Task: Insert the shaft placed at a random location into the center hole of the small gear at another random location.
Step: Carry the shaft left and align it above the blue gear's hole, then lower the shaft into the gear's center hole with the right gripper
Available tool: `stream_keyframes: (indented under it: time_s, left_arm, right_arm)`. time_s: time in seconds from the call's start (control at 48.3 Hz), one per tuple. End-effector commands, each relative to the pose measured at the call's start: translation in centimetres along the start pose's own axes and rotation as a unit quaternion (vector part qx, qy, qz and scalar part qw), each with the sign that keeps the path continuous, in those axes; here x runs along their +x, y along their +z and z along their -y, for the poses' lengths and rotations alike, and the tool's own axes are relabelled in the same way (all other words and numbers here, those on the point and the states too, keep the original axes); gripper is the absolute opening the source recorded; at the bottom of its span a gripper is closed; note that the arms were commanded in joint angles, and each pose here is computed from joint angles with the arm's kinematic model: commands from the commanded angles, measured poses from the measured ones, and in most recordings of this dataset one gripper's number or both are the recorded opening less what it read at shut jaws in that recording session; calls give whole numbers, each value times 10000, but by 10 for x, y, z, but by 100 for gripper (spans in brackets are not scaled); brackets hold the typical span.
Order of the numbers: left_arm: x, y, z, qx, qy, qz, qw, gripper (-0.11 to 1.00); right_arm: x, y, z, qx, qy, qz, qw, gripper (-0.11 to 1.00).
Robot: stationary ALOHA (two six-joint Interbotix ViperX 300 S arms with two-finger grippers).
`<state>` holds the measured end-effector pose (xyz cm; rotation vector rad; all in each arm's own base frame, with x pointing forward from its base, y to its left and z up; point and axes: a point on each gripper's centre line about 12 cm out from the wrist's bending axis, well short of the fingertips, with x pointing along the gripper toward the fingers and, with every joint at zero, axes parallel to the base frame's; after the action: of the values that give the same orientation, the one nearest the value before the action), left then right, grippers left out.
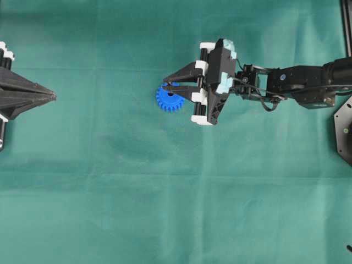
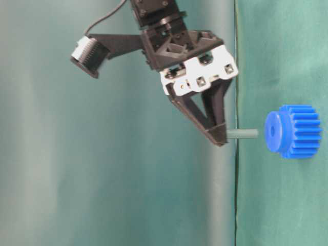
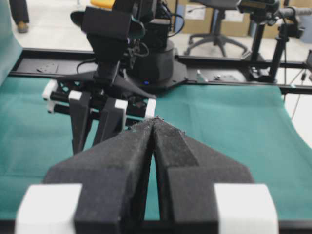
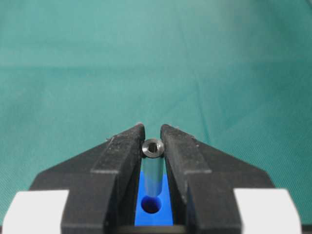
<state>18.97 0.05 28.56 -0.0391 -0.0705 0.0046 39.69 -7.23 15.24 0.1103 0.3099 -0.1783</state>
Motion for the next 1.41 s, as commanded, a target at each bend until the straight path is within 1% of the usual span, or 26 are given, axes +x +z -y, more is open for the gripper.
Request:
stream_keyframes:
  time_s: [0.0,0.207,0.476,1.16,1.388]
  left_arm:
    - [1,5,0,-8,-7,99,9999,-1]
    - [1,5,0,-8,-7,99,9999,-1]
    - [2,5,0,-8,-7,92,10000,-1]
    - [1,5,0,-8,-7,84,10000,-1]
    - [2,5,0,-8,-7,76,10000,-1]
  right_arm:
    - [5,8,-2,22,18,129,9999,17]
    - [11,-4,0,67,-6,-22,10000,17]
    - [12,-6,0,68,-10,-60,10000,17]
    - [23,-27,2,74,-38,-304,9995,17]
    - [23,-29,2,74,-42,-342,9994,17]
